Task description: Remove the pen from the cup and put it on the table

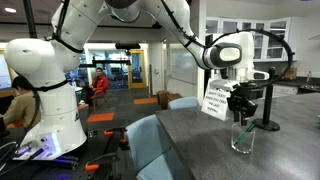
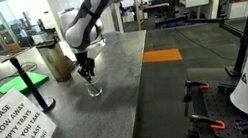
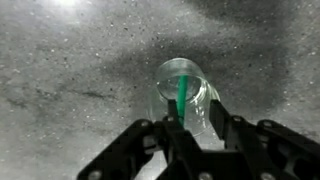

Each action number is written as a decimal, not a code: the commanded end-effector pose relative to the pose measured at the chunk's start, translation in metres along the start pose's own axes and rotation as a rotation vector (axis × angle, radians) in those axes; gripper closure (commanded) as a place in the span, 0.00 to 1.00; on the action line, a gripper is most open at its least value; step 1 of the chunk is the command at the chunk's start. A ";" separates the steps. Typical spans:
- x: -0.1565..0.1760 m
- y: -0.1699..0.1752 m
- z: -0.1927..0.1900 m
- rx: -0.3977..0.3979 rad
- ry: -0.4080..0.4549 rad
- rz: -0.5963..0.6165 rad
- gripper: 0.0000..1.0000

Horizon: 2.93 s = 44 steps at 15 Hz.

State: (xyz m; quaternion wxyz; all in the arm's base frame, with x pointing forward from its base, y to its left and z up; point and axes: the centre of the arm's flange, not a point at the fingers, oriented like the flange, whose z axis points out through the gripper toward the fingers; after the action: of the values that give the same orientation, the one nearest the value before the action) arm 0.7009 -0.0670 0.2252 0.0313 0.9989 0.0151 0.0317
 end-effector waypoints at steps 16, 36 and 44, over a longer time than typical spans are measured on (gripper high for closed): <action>0.029 0.012 0.042 0.045 -0.084 0.062 0.62; 0.020 0.020 -0.026 0.070 0.013 0.062 0.97; -0.006 0.013 -0.095 0.073 -0.026 -0.205 0.97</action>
State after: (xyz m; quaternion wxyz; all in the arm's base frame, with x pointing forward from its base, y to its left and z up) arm 0.7197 -0.0766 0.3063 -0.0021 0.9980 0.0493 0.0407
